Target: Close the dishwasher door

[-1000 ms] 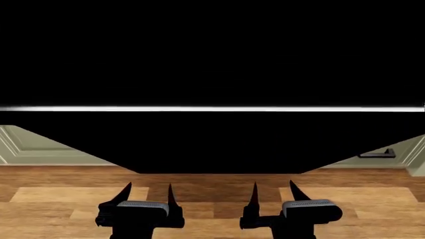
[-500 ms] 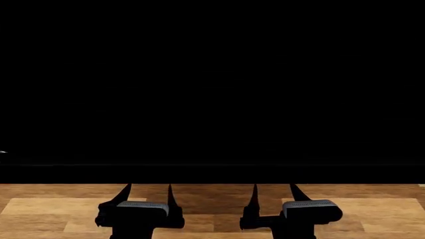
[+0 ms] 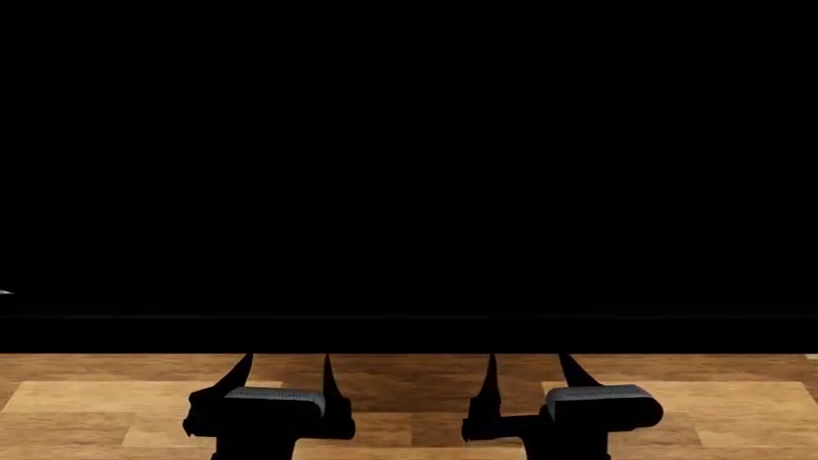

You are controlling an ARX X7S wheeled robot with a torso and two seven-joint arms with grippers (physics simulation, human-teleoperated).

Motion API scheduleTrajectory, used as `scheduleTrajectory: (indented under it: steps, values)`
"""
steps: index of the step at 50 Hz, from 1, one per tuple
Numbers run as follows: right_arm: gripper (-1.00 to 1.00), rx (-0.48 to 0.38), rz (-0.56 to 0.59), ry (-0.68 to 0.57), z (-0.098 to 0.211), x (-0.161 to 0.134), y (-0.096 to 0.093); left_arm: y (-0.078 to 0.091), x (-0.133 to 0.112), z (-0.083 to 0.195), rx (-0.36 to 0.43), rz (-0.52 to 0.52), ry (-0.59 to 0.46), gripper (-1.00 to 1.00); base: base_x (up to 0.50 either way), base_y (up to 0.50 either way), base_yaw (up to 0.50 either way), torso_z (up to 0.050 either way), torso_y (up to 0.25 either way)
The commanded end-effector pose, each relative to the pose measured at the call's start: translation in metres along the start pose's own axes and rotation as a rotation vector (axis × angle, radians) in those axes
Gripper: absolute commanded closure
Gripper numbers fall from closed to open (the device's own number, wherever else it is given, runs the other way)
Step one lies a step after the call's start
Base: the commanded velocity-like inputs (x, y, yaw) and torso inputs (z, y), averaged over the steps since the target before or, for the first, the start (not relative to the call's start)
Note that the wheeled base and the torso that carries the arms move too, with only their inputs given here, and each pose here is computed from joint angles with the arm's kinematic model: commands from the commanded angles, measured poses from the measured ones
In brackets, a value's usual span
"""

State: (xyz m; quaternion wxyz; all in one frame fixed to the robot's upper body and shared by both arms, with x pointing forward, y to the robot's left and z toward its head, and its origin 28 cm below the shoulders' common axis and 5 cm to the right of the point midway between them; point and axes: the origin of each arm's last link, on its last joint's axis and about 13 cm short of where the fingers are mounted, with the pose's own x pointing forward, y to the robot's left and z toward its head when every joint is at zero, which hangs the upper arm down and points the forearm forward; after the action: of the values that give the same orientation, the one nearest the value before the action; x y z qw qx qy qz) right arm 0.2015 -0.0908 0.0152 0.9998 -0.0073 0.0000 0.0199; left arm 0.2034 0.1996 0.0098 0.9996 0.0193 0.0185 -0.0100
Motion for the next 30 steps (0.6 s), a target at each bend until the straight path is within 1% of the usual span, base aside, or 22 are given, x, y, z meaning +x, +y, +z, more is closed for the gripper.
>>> scheduleTrajectory:
  steps: [1, 19, 22, 30]
  values:
    - [-1.0, 0.003, 0.001, -0.002, 0.0, 0.0, 0.0, 0.0, 0.0, 0.0, 0.001, 0.001, -0.001, -1.0, 0.0, 0.0, 0.0, 0.0, 0.0]
    - [-1.0, 0.015, 0.004, -0.007, 0.003, 0.0, 0.001, 0.0, 0.001, 0.001, -0.004, -0.003, -0.003, -1.0, 0.0, 0.0, 0.0, 0.0, 0.0]
    - [-1.0, 0.014, 0.007, -0.009, 0.004, 0.0, 0.003, 0.001, 0.001, 0.004, 0.0, -0.001, -0.021, -1.0, 0.0, 0.0, 0.0, 0.0, 0.0]
    - [-1.0, 0.021, -0.001, -0.021, 0.011, 0.0, 0.001, 0.001, 0.004, 0.009, -0.011, -0.012, -0.033, -1.0, 0.0, 0.0, 0.0, 0.0, 0.0]
